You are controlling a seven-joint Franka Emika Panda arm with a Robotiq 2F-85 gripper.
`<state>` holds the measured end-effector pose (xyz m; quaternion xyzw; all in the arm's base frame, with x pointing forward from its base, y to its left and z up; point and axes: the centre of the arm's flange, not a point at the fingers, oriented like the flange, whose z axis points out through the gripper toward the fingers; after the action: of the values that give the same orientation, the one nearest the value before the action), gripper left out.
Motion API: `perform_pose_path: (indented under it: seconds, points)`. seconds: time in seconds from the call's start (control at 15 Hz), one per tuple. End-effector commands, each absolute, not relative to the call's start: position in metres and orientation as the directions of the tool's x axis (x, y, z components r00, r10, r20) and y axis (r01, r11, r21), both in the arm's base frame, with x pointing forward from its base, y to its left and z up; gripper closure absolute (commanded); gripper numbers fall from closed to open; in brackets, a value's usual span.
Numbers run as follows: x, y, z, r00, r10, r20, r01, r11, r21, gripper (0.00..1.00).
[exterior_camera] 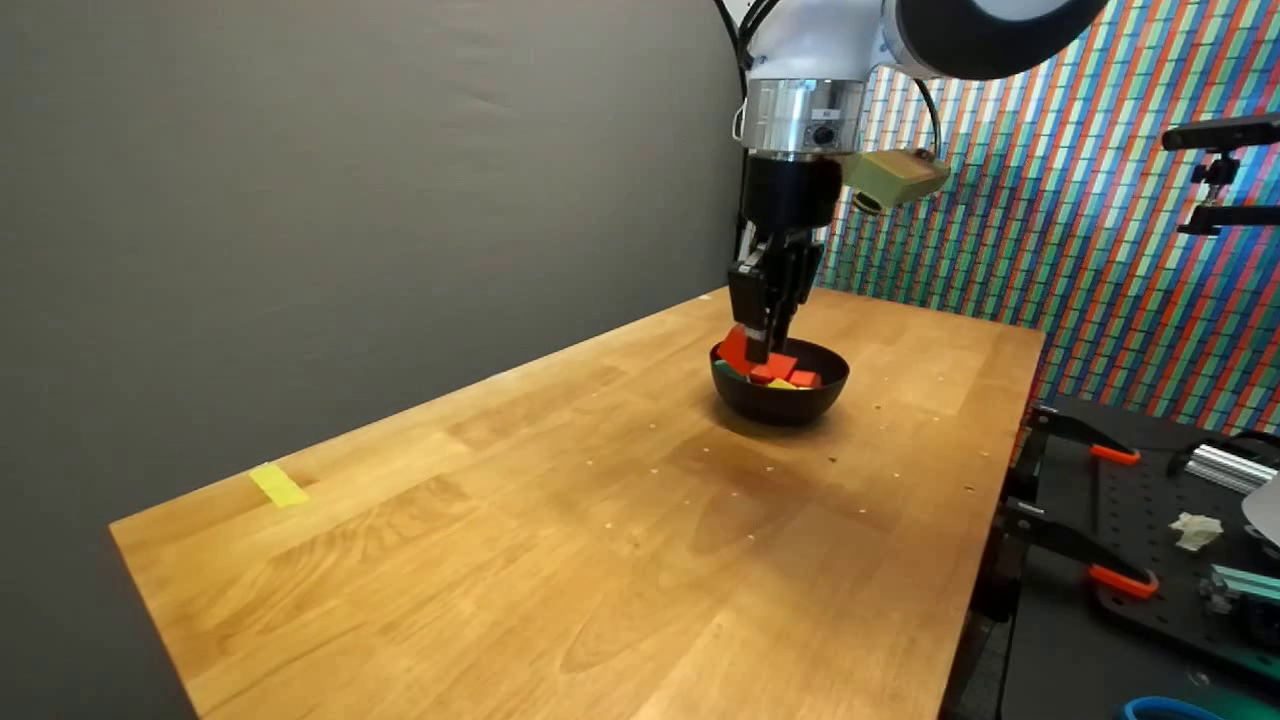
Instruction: Remove the blocks from the bowl
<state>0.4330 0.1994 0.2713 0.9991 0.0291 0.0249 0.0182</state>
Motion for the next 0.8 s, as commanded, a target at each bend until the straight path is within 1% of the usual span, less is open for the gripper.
perform_pose_path:
  seconds: [0.0,0.2,0.27,0.33,0.4,0.47,0.6,0.67,0.73]
  points:
    - [0.418,0.260,0.255,0.978,0.207,-0.011,0.208,-0.978,0.030,0.79]
    - [0.415,0.283,0.223,0.961,0.261,-0.096,0.263,-0.965,0.007,0.78]
    - [0.417,0.283,0.215,0.957,0.262,-0.123,0.264,-0.965,-0.004,0.80]
    - [0.421,0.281,0.208,0.954,0.264,-0.145,0.265,-0.964,-0.013,0.75]
    - [0.425,0.278,0.205,0.953,0.261,-0.157,0.261,-0.965,-0.021,0.43]
    - [0.429,0.275,0.203,0.951,0.257,-0.171,0.256,-0.966,-0.027,0.42]
    - [0.439,0.263,0.210,0.954,0.236,-0.184,0.233,-0.972,-0.035,0.28]
    - [0.444,0.256,0.215,0.957,0.219,-0.190,0.217,-0.976,-0.030,0.19]
    - [0.447,0.246,0.225,0.963,0.197,-0.185,0.197,-0.980,-0.023,0.12]
